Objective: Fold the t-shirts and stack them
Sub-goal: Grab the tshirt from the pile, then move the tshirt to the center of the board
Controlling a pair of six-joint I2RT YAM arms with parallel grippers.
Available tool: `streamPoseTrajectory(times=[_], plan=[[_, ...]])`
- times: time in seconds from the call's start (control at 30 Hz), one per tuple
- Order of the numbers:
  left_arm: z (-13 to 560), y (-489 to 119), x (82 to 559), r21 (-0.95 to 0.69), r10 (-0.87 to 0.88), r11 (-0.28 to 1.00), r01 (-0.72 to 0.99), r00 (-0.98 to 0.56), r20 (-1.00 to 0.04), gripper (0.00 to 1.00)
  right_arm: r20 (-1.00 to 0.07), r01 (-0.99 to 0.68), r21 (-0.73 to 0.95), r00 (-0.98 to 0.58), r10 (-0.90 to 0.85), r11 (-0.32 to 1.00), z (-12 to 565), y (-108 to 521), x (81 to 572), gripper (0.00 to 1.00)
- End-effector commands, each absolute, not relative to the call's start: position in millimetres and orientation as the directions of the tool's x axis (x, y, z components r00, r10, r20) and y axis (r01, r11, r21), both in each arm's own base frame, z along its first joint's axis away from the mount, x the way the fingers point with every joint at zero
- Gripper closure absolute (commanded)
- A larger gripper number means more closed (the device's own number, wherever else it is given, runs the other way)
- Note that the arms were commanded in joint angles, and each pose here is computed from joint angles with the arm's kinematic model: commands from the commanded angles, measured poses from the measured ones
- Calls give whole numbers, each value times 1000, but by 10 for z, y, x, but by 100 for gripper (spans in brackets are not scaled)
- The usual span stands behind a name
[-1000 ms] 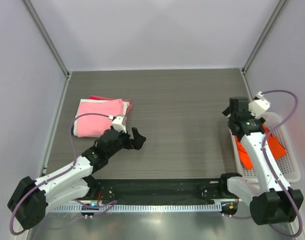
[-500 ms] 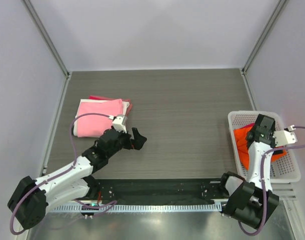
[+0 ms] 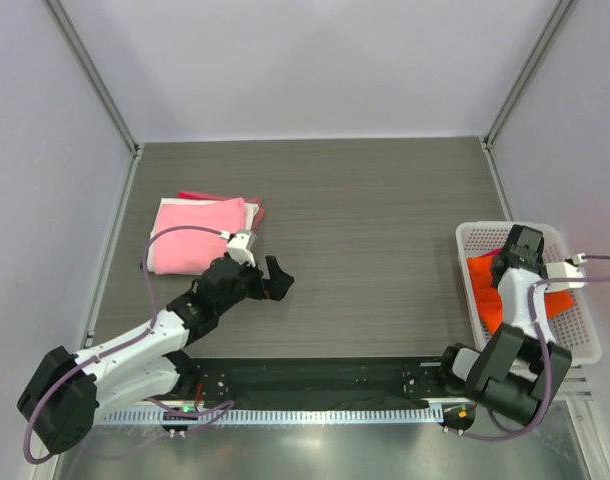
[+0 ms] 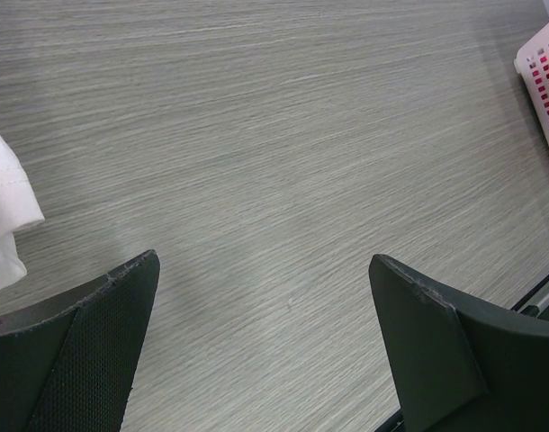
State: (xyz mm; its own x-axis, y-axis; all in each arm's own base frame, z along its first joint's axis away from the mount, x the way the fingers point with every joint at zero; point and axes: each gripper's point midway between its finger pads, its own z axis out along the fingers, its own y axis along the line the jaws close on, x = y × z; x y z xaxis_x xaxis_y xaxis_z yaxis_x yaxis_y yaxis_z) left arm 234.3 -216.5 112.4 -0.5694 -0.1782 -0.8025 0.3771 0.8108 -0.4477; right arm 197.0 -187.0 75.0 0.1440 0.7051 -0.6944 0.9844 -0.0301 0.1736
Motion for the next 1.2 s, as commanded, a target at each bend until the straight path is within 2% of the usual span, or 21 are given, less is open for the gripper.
streamPoseTrajectory(times=[0.0, 0.03, 0.1, 0.13, 0.2, 0.23, 0.3, 0.33, 0.4, 0.43, 0.47, 0.5, 0.57, 0.63, 0.77, 0.9, 1.0, 1.03, 1.17], plan=[[1240, -2204, 2419, -453, -204, 803, 388, -535, -820, 0, -784, 934, 357, 290, 548, 17, 1653, -2056, 2124, 99], [1218, -2208, 2423, -451, -200, 805, 385, -540, -817, 1, -786, 897, 437, 342, 516, 72, 2039, -2022, 2172, 99], [1198, -2220, 2433, -451, -196, 806, 384, -545, -815, 0, -801, 859, 472, 323, 503, 199, 2437, -1860, 2308, 99], [1191, -2222, 2436, -450, -195, 807, 383, -546, -815, 1, -794, 811, 525, 359, 491, 257, 2836, -1790, 2395, 99], [1190, -2230, 2446, -447, -191, 808, 384, -547, -815, 0, -804, 758, 525, 291, 519, 388, 3154, -1491, 2601, 99], [1184, -2231, 2448, -445, -188, 810, 383, -548, -815, 1, -796, 690, 567, 320, 514, 450, 3609, -1355, 2680, 99], [1166, -2213, 2459, -435, -183, 817, 378, -545, -818, 0, -805, 606, 555, 216, 553, 570, 3837, -965, 2965, 99], [1167, -2182, 2499, -424, -189, 830, 362, -533, -825, 0, -801, 530, 580, 233, 552, 619, 4236, -830, 3018, 99], [1169, -2145, 2613, -409, -205, 857, 312, -522, -828, 0, -799, 389, 583, 116, 590, 713, 4424, -372, 3295, 99], [1109, -2076, 2656, -394, -211, 885, 249, -539, -815, 0, -794, 299, 602, 127, 594, 741, 4763, -225, 3289, 99], [1012, -2083, 2701, -367, -186, 903, 222, -569, -801, 1, -794, 234, 604, 103, 599, 762, 4886, -60, 3323, 99], [1177, -2160, 2808, -369, -192, 903, 221, -560, -806, 2, -798, 180, 599, 52, 601, 780, 4905, 127, 3453, 99], [1071, -2136, 2907, -309, -157, 938, 156, -603, -783, 5, -791, 37, 612, 49, 610, 790, 5189, 462, 3490, 99], [1220, -2205, 3043, -294, -156, 946, 137, -602, -783, 6, -794, -55, 608, -28, 607, 792, 5108, 781, 3606, 99], [1224, -2305, 3302, -226, -125, 971, 81, -634, -763, 16, -798, -60, 597, -144, 585, 800, 4684, 1007, 3813, 99], [798, -2360, 3494, -85, -28, 995, 42, -727, -686, 30, -798, -4, 585, -184, 574, 811, 4165, 979, 3856, 99], [665, -2367, 3625, -19, 6, 1000, 25, -765, -644, 39, -811, 9, 565, -181, 557, 825, 4058, 937, 3812, 99], [452, -2288, 3639, 21, 21, 1000, 10, -800, -600, 47, -815, 21, 552, -198, 545, 833, 3947, 929, 3805, 99], [251, -2158, 3807, 9, -29, 999, -40, -835, -550, 54, -825, 30, 525, -224, 518, 850, 3746, 897, 3701, 99]])
